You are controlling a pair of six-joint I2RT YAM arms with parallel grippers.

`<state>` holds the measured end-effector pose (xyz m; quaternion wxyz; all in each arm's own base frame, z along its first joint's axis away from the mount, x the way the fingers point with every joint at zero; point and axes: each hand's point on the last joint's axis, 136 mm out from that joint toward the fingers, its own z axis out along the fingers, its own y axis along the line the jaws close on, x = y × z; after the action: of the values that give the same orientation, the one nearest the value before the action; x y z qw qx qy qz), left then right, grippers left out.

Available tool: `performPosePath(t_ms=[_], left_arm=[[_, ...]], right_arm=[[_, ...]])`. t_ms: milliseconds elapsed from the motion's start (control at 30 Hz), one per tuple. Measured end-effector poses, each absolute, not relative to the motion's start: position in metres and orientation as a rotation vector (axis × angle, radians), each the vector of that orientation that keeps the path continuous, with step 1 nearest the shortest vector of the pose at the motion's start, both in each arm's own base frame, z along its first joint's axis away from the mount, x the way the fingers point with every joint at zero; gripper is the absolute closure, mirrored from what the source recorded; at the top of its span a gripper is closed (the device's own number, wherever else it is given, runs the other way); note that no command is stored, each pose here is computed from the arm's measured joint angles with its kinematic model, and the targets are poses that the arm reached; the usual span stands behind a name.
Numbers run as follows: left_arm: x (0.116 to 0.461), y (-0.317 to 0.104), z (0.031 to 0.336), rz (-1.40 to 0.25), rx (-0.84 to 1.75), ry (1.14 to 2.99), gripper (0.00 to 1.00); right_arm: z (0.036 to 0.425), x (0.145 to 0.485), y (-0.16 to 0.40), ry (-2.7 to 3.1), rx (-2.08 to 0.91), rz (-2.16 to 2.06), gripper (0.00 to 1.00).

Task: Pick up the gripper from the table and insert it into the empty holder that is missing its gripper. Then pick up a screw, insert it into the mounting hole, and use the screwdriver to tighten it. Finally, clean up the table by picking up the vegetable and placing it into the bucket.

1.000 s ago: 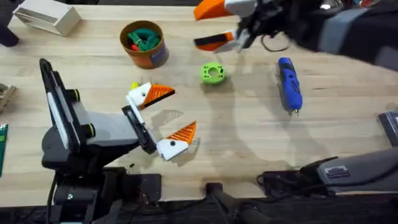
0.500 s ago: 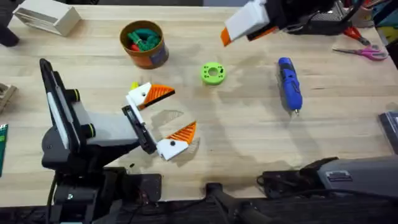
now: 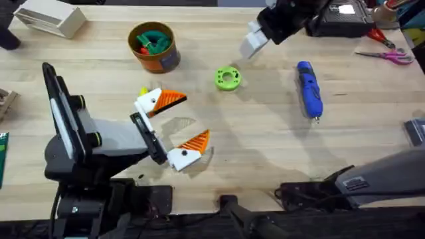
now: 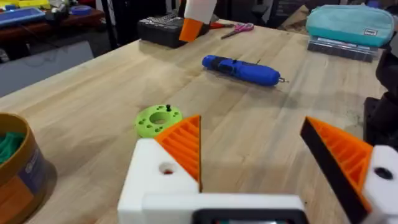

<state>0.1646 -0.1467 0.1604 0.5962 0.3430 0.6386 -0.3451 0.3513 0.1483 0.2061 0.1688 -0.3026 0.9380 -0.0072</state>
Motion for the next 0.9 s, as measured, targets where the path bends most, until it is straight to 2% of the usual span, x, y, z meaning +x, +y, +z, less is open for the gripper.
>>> performPosePath(t_ms=[233, 367, 400, 433, 600, 900], left_arm=[[0.165, -0.147, 0.160, -0.801, 0.796, 1.483, 0.015], [0.165, -0.147, 0.160, -0.801, 0.796, 1.482, 0.015], [0.165, -0.147, 0.160, -0.801, 0.796, 1.482, 0.015], [0.165, -0.147, 0.160, -0.801, 0.796, 1.483, 0.015], [0.165, -0.147, 0.160, -0.801, 0.796, 1.483, 0.015], [0.165, -0.147, 0.160, -0.801, 0.796, 1.483, 0.015]], right_arm=[[0.194, 0.355, 0.153, 2.647, -1.000, -0.055, 0.165], [0.186, 0.370, 0.154, 2.621, -1.013, -0.062, 0.169], [0.179, 0.383, 0.148, 2.589, -1.009, -0.074, 0.223], [0.175, 0.383, 0.145, 2.593, -1.017, -0.080, 0.238], [0.139, 0.370, 0.138, 2.634, -1.116, -0.079, 0.246], [0.127, 0.359, 0.155, 2.640, -1.194, 0.015, 0.287]])
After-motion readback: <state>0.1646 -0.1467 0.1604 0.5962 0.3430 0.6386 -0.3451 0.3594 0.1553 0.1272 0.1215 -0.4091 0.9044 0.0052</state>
